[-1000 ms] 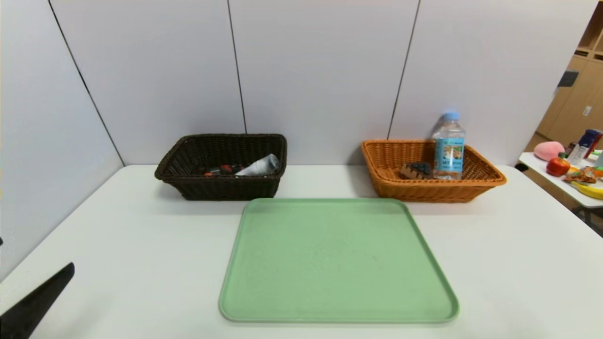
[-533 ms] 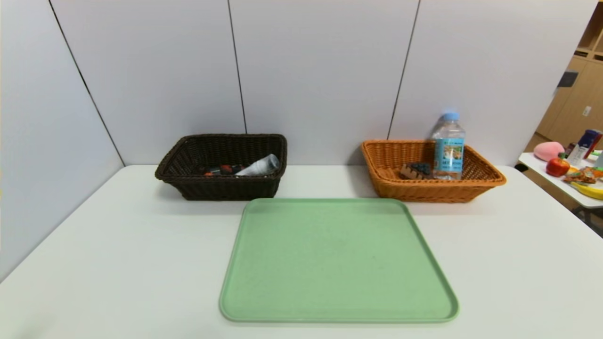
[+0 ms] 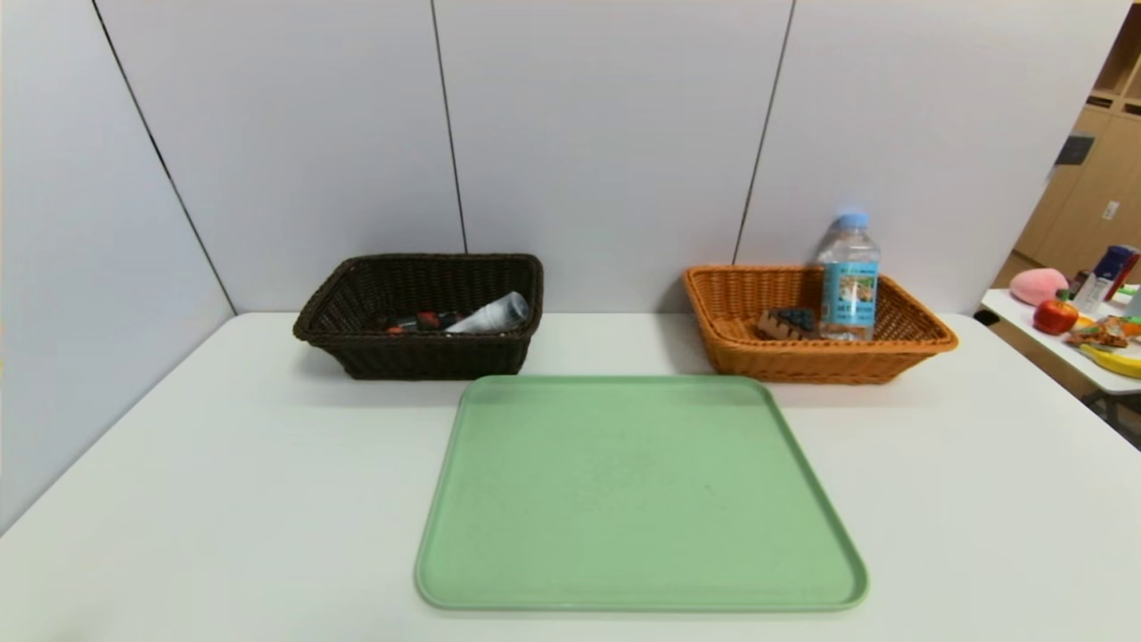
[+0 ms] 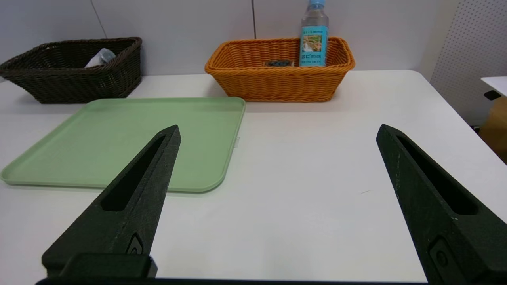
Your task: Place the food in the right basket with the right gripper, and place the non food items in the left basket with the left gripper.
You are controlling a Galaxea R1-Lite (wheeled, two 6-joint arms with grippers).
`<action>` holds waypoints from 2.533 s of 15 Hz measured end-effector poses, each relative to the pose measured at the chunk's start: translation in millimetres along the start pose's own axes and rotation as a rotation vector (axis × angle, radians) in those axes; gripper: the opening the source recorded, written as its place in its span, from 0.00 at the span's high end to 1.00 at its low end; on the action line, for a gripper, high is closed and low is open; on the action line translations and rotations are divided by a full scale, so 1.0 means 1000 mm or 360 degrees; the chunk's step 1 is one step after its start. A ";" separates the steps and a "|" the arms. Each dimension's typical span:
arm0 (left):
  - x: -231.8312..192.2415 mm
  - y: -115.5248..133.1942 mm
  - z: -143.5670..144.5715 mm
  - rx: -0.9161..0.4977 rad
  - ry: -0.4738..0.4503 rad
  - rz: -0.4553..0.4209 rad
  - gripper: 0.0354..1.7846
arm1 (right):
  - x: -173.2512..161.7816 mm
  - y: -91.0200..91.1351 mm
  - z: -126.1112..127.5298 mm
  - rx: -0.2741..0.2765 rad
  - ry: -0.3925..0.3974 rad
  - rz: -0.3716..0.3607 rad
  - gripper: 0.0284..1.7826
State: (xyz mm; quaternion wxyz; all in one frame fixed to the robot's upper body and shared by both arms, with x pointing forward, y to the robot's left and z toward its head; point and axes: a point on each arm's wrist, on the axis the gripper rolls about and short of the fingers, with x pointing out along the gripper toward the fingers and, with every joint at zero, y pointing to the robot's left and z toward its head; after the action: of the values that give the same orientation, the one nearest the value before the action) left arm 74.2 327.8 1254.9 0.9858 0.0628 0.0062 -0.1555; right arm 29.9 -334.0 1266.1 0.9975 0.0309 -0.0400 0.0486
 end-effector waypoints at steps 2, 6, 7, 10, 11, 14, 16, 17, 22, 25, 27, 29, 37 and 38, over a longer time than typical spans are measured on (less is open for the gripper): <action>-0.005 -0.003 -0.008 -0.0001 -0.0030 0.0011 0.06 | -0.001 0.000 -0.007 -0.0031 -0.0002 -0.0001 0.04; -0.016 -0.009 -0.031 0.0015 -0.0084 0.0045 0.06 | 0.000 -0.001 -0.015 -0.0124 -0.0030 0.0013 0.04; -0.017 -0.010 -0.030 0.0037 -0.0140 0.0060 0.06 | 0.001 -0.001 -0.015 -0.0154 -0.0075 0.0013 0.04; -0.020 -0.008 -0.023 0.0182 -0.0344 0.0190 0.06 | 0.008 -0.002 -0.014 -0.0263 -0.0278 0.0006 0.04; -0.020 -0.007 -0.023 0.0235 -0.0368 0.0253 0.06 | 0.011 -0.002 -0.015 -0.0321 -0.0359 0.0005 0.04; -0.020 -0.005 -0.022 0.0324 -0.0386 0.0429 0.06 | 0.015 -0.002 -0.018 -0.0467 -0.0499 -0.0013 0.04; -0.015 -0.005 -0.033 0.0303 -0.0317 0.0451 0.06 | 0.020 -0.004 -0.030 -0.0459 -0.0432 -0.0009 0.04; -0.012 -0.004 -0.041 0.0292 -0.0277 0.0466 0.06 | 0.023 -0.004 -0.036 -0.0455 -0.0392 -0.0005 0.04; -0.005 -0.005 -0.067 0.0175 -0.0050 0.0439 0.06 | 0.031 -0.008 -0.068 -0.0435 -0.0125 -0.0014 0.04; -0.004 -0.006 -0.073 0.0137 0.0030 0.0407 0.06 | 0.031 -0.010 -0.086 -0.0391 0.0148 -0.0058 0.04; -0.004 -0.006 -0.073 0.0084 0.0024 0.0410 0.06 | 0.031 -0.010 -0.087 -0.0326 0.0185 -0.0071 0.04; -0.004 -0.005 -0.073 -0.0067 0.0007 0.0436 0.06 | 0.030 -0.010 -0.086 -0.0196 0.0178 -0.0118 0.04; -0.004 -0.005 -0.073 -0.0215 -0.0023 0.0481 0.06 | 0.031 -0.011 -0.085 -0.0077 0.0157 -0.0174 0.04; -0.004 -0.005 -0.073 -0.0214 -0.0023 0.0481 0.06 | 0.031 -0.011 -0.086 -0.0077 0.0158 -0.0174 0.04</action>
State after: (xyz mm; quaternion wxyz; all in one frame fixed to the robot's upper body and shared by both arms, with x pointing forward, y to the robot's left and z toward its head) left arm 69.1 333.7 1182.5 1.0000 -0.0043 0.0000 -0.0050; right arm 68.0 -336.6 1182.9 0.9999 0.0064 0.0101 -0.0053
